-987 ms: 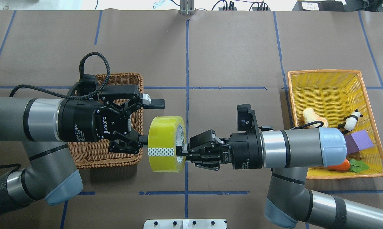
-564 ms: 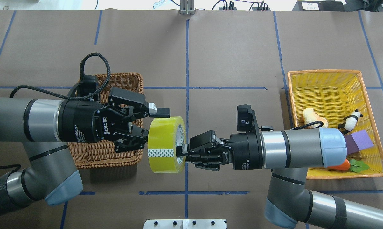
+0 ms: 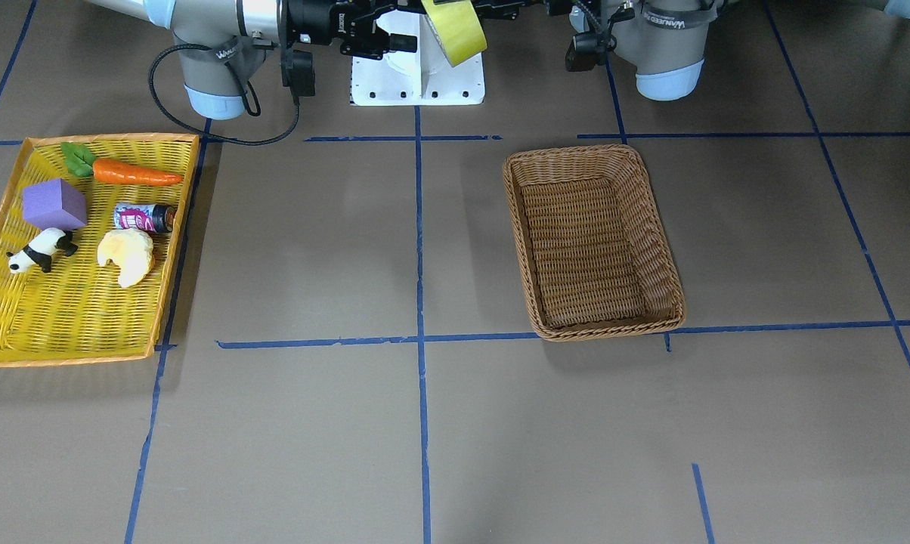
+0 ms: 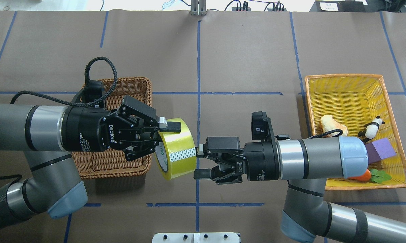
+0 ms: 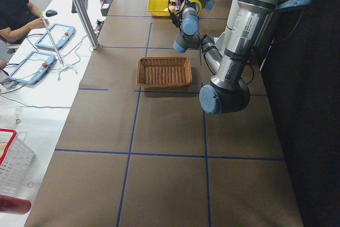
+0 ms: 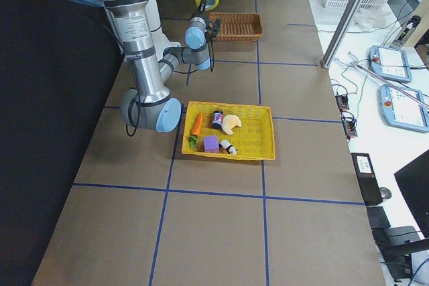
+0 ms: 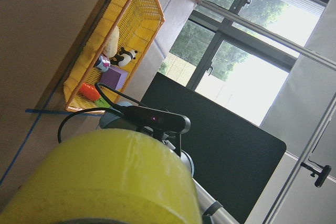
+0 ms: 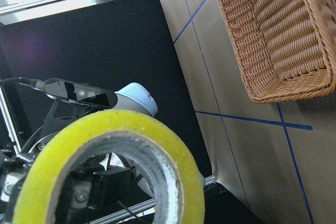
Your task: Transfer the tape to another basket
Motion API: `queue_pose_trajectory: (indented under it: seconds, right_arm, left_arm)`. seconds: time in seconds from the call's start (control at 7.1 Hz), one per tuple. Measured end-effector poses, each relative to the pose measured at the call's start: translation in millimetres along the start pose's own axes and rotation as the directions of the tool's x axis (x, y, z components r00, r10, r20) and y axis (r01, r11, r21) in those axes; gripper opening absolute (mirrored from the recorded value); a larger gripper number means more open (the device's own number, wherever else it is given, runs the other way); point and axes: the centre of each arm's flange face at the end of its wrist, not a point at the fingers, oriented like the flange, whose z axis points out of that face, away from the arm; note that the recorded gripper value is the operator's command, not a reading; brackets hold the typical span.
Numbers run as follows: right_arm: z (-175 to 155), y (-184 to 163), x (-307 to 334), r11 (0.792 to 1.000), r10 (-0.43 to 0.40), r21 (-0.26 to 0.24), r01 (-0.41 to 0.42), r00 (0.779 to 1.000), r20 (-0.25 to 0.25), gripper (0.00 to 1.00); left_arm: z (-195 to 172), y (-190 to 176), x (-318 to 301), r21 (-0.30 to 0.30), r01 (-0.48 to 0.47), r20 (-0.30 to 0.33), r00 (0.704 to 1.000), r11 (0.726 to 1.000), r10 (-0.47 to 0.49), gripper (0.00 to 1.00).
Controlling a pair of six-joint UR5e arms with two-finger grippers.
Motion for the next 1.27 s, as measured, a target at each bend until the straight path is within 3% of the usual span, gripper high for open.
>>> queue_pose_trajectory:
  seconds: [0.42, 0.7, 0.85, 0.99, 1.13, 1.27]
  right_arm:
    - [-3.3, -0.8, -1.0, 1.000, -0.001, 0.002, 0.001, 1.000, 0.001, 1.00]
    - [-19.1, -21.4, -5.7, 0.998, -0.021, 0.051, 0.021, 1.000, -0.016, 1.00]
    - [-38.3, -42.7, -10.6, 0.994, -0.034, 0.101, 0.039, 0.998, -0.050, 1.00]
    - [-62.4, -75.0, -26.2, 0.985, -0.039, 0.161, 0.060, 0.991, -0.132, 1.00]
    - [-91.3, -112.3, -50.7, 0.973, -0.031, 0.213, 0.088, 0.965, -0.260, 1.00]
    - [-122.9, -144.9, -73.6, 0.962, -0.031, 0.236, 0.134, 0.917, -0.397, 1.00]
  left_arm:
    - [-7.4, 5.8, 3.6, -0.007, -0.009, -0.004, 1.000, 1.000, 0.009, 0.00]
    - [-26.4, -2.5, 11.1, 0.018, -0.032, 0.015, 0.999, 0.999, 0.031, 0.00]
    - [-38.3, -14.8, 17.1, 0.039, -0.048, 0.049, 0.998, 0.998, 0.046, 0.00]
    - [-47.9, -30.1, 23.2, 0.075, -0.055, 0.101, 0.994, 0.996, 0.047, 0.00]
    - [-55.0, -46.2, 31.4, 0.120, -0.065, 0.176, 0.983, 0.991, 0.043, 0.00]
    - [-59.2, -60.6, 38.0, 0.155, -0.101, 0.271, 0.961, 0.983, 0.056, 0.00]
